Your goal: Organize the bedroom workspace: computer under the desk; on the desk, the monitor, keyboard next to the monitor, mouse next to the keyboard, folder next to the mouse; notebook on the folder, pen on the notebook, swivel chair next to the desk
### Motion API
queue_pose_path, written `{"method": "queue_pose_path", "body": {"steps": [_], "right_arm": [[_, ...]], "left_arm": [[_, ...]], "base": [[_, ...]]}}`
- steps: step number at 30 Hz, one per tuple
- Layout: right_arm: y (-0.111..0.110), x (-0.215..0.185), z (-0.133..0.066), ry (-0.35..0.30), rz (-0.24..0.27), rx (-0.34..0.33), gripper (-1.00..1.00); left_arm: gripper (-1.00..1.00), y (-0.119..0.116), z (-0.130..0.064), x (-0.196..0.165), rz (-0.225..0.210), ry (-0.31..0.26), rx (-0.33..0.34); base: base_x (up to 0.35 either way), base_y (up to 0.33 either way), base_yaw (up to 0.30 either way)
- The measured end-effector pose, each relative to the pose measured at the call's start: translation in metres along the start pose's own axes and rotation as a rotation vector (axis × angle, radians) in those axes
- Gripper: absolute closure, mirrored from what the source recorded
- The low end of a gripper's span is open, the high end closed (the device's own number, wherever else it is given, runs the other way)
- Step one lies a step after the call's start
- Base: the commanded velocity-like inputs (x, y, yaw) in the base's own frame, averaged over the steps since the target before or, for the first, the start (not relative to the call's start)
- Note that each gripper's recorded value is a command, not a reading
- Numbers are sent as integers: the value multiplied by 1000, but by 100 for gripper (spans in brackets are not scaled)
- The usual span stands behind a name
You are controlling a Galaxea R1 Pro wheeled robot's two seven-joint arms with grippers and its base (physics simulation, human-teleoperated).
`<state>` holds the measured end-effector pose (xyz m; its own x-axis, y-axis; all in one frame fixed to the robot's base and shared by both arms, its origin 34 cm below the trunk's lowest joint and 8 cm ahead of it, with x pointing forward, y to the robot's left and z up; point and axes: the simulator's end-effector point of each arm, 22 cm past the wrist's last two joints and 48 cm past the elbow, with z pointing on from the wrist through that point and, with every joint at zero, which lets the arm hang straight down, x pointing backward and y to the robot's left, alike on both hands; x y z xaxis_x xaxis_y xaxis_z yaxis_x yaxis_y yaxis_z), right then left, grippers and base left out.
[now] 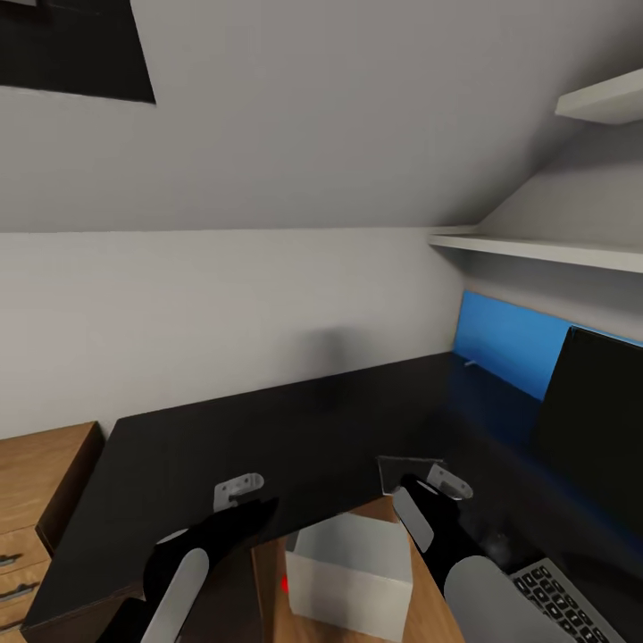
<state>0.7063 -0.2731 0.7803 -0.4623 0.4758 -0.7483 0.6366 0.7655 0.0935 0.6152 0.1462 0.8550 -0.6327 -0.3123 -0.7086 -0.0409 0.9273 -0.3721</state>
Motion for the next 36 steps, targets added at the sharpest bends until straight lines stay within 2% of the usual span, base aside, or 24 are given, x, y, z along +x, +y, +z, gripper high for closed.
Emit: {"method": "queue_pose_path", "body": {"steps": [13, 20, 29, 36], "right_arm": [[-1, -1, 1, -2, -2, 1, -100], [-2, -4, 2, -17, -19, 3, -100], [5, -11, 1, -59, -72, -24, -100], [4, -20, 3, -80, -87, -30, -100]], "left_arm": [[-100, 2, 2, 4, -1, 11, -5], [-100, 2, 3, 5, -1, 11, -6], [-100, 2, 3, 5, -1, 12, -4], [-100, 1, 3, 5, 0, 12, -4]], "base": [[290, 0, 0], [64, 0, 0], [9, 0, 0], [1, 0, 0]]}}
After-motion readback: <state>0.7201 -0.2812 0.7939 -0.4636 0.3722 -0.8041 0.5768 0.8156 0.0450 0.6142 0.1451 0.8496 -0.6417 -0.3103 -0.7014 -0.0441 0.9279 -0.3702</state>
